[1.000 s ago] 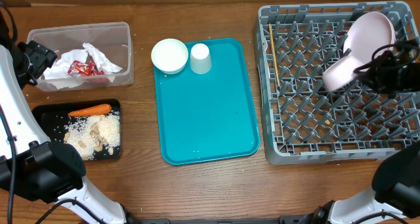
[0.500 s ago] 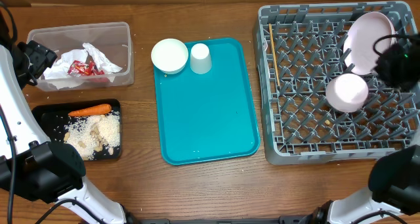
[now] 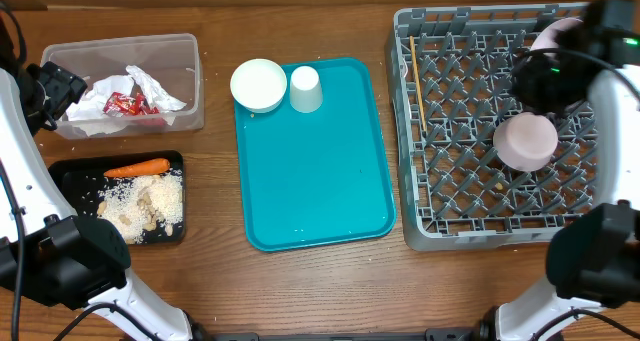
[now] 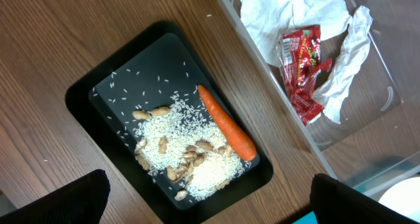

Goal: Sort waste into correct bins and load items into the dishwasher rack

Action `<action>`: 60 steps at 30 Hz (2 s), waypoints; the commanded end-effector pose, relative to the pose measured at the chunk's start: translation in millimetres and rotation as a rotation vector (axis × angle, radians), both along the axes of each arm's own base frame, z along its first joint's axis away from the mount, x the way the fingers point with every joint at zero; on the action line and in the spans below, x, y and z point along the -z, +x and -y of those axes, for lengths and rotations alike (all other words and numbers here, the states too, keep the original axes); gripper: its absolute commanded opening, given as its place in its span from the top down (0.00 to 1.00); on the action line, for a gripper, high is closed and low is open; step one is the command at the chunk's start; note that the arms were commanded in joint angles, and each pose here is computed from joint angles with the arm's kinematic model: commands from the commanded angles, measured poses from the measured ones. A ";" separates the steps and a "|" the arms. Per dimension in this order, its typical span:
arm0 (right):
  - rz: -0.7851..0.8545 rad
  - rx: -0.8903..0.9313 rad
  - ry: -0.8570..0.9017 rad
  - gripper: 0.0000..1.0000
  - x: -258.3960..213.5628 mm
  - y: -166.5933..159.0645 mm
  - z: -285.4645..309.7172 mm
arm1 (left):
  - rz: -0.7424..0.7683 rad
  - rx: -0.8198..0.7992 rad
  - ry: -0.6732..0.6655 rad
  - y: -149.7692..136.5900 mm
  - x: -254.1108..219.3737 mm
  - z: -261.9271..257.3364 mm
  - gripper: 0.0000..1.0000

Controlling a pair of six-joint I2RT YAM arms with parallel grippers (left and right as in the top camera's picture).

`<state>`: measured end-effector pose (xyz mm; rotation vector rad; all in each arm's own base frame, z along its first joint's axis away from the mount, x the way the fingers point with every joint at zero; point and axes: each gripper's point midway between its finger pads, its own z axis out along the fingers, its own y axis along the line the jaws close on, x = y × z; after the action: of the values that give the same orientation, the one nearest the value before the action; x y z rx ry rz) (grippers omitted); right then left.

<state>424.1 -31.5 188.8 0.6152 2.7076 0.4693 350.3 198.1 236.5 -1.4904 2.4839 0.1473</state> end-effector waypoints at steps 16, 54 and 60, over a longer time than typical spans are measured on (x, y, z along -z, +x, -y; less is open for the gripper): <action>0.443 -0.487 -0.297 0.00 54.8 92.0 -286.4 | -0.012 0.011 0.014 0.5 1.1 -0.2 0.00; 0.467 -0.623 -0.184 0.07 123.4 97.4 -345.6 | -0.012 0.011 0.014 0.5 1.1 -0.2 0.00; 0.468 -0.623 -0.184 0.23 123.2 97.6 -345.6 | -0.012 0.011 0.014 0.5 1.1 -0.2 0.00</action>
<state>519.4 314.0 67.5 -0.3639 2.3985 0.4434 350.2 198.1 236.6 -1.4904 2.4839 0.1473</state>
